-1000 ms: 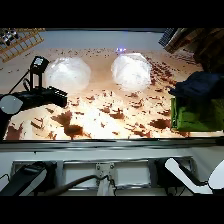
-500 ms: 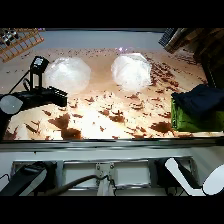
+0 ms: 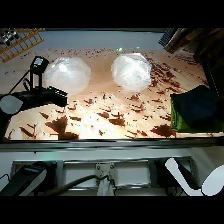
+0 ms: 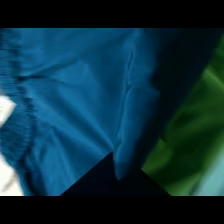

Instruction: Fold the clothes and pants, and hang the long-sleeved shirts on hangers.

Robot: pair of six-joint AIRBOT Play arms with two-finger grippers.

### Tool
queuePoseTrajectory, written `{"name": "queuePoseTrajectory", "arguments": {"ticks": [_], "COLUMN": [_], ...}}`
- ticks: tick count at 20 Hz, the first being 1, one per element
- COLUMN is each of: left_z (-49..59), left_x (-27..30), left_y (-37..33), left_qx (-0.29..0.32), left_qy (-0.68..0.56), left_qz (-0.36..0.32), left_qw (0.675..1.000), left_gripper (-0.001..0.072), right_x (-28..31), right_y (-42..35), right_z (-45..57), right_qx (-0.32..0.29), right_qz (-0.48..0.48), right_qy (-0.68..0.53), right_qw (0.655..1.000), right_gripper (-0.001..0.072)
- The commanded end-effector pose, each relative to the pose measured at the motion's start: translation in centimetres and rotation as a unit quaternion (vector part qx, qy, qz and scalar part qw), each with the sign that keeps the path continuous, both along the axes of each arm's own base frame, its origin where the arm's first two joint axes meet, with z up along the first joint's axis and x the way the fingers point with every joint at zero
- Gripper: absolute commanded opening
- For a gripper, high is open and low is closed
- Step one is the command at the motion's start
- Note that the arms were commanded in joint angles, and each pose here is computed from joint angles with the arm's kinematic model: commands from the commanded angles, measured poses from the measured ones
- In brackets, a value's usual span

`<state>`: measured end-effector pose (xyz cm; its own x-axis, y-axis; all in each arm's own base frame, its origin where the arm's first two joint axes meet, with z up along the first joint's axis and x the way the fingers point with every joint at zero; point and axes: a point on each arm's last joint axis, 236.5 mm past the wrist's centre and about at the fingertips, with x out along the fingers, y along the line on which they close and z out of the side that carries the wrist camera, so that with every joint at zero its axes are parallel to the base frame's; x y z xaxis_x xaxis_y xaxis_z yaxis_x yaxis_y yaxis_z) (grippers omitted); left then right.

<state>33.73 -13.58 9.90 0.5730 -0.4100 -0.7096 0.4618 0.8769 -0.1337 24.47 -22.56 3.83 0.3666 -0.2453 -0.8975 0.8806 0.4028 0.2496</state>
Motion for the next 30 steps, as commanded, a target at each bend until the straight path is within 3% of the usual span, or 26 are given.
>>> {"name": "queuePoseTrajectory", "arguments": {"ticks": [1, 2, 4, 6, 7, 14, 17, 19, 21, 24, 27, 30], "left_z": [0.0, 0.0, 0.0, 0.0, 0.0, 0.0, 0.0, 0.0, 0.0, 0.0, 0.0, 0.0], "left_x": [0.0, 0.0, 0.0, 0.0, 0.0, 0.0, 0.0, 0.0, 0.0, 0.0, 0.0, 0.0], "left_y": [0.0, 0.0, 0.0, 0.0, 0.0, 0.0, 0.0, 0.0, 0.0, 0.0, 0.0, 0.0], "left_qx": [0.0, 0.0, 0.0, 0.0, 0.0, 0.0, 0.0, 0.0, 0.0, 0.0, 0.0, 0.0], "left_qy": [-0.001, -0.001, -0.001, -0.001, -0.001, -0.001, -0.001, -0.001, -0.001, -0.001, -0.001, -0.001], "left_qz": [0.0, 0.0, 0.0, 0.0, 0.0, 0.0, 0.0, 0.0, 0.0, 0.0, 0.0, 0.0], "left_qw": [1.0, 1.0, 1.0, 1.0, 1.0, 1.0, 1.0, 1.0, 1.0, 1.0, 1.0, 1.0], "left_gripper": [0.0014, 0.0014, 0.0014, 0.0014, 0.0014, 0.0014, 0.0014, 0.0014, 0.0014, 0.0014, 0.0014, 0.0014], "right_x": [-3.7, -4.3, -5.9, -7.9, -8.5, -4.9, 0.5, 5.3, 10.8, 14.8, 14.2, 12.9], "right_y": [0.9, 1.5, 3.5, 5.6, 6.1, 3.8, 1.5, 1.8, 6.8, 19.3, 29.4, 35.3], "right_z": [-2.7, -3.5, -5.6, -7.3, -7.6, -0.7, 7.3, 13.6, 19.6, 23.8, 20.2, 15.5], "right_qx": [0.038, 0.05, 0.088, 0.126, 0.135, 0.092, 0.026, -0.03, -0.069, -0.083, -0.086, -0.104], "right_qz": [-0.037, -0.037, -0.034, -0.026, -0.023, 0.006, 0.015, 0.08, 0.227, 0.47, 0.636, 0.73], "right_qy": [0.065, 0.078, 0.112, 0.151, 0.163, 0.102, -0.025, -0.132, -0.244, -0.332, -0.275, -0.19], "right_qw": [0.996, 0.995, 0.989, 0.98, 0.977, 0.991, 0.999, 0.988, 0.94, 0.814, 0.716, 0.648], "right_gripper": [0.0033, 0.0034, 0.0138, 0.0348, 0.0411, 0.0406, 0.0405, 0.0405, 0.0406, 0.0405, 0.0405, 0.0405]}}
